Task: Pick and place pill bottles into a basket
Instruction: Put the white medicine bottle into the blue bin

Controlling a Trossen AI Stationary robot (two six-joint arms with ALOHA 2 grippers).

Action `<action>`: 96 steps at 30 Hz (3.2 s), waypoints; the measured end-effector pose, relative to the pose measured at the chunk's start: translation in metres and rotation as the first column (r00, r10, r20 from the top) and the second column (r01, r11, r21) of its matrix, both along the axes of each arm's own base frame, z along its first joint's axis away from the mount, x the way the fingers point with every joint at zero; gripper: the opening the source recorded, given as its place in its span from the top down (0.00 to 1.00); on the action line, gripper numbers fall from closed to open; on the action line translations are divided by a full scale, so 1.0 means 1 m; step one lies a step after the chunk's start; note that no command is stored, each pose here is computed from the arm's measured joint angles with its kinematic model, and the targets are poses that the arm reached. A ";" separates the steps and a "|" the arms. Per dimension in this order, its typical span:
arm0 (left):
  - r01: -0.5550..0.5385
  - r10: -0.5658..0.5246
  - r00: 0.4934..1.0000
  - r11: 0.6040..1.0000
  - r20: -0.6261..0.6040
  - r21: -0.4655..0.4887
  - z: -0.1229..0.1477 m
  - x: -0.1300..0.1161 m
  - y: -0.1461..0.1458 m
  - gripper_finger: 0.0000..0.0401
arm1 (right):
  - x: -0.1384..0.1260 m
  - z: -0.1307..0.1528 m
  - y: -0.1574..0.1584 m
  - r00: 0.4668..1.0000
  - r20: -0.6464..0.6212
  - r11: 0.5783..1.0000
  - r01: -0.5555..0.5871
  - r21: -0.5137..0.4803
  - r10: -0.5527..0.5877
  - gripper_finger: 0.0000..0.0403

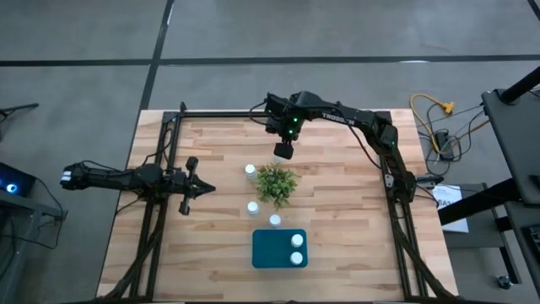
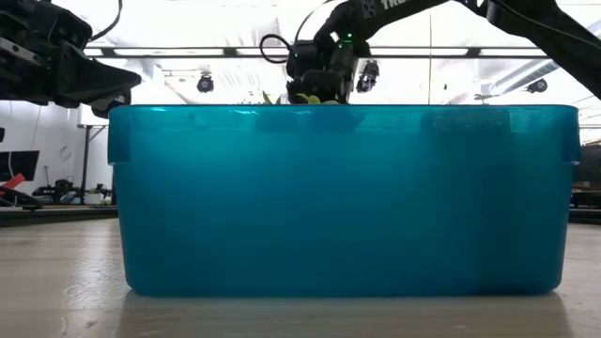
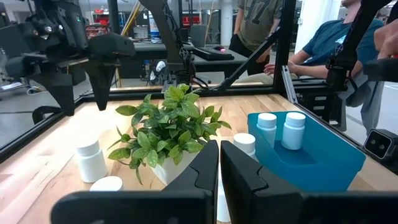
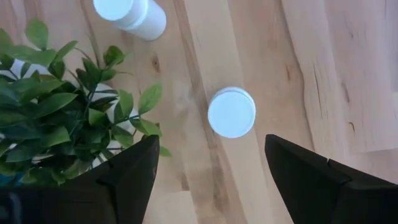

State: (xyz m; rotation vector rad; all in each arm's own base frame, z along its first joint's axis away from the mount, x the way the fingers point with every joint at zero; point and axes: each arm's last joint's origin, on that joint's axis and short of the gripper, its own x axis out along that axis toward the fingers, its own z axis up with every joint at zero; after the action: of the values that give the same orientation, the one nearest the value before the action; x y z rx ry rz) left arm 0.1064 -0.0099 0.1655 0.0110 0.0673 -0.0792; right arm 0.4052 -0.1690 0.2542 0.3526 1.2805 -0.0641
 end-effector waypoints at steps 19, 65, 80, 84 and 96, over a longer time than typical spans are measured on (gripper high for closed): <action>0.000 0.000 1.000 1.000 0.000 0.000 0.000 0.000 0.000 1.00 | 0.001 -0.043 0.000 0.999 -0.001 0.999 0.039 0.028 -0.039 0.31; 0.000 0.000 1.000 1.000 0.000 0.000 0.000 0.000 0.000 1.00 | 0.007 -0.048 -0.002 0.995 0.066 0.997 0.080 0.009 -0.080 0.35; 0.000 0.000 1.000 1.000 0.000 0.000 0.000 0.000 0.000 1.00 | 0.013 -0.046 -0.006 0.988 0.130 0.995 0.085 -0.048 -0.079 0.35; 0.000 0.000 1.000 1.000 0.000 0.000 0.000 0.000 0.000 1.00 | 0.013 -0.046 -0.006 0.989 0.131 0.996 0.075 -0.053 -0.068 0.35; 0.000 0.000 1.000 1.000 0.000 0.000 0.000 0.000 0.000 1.00 | 0.010 -0.068 0.012 0.998 0.069 1.000 -0.002 -0.020 0.003 0.35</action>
State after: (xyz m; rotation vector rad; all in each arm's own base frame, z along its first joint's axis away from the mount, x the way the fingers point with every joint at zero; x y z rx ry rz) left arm 0.1064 -0.0099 0.1655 0.0110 0.0671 -0.0789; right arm 0.4147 -0.1570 0.1861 0.3336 1.2112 -0.0618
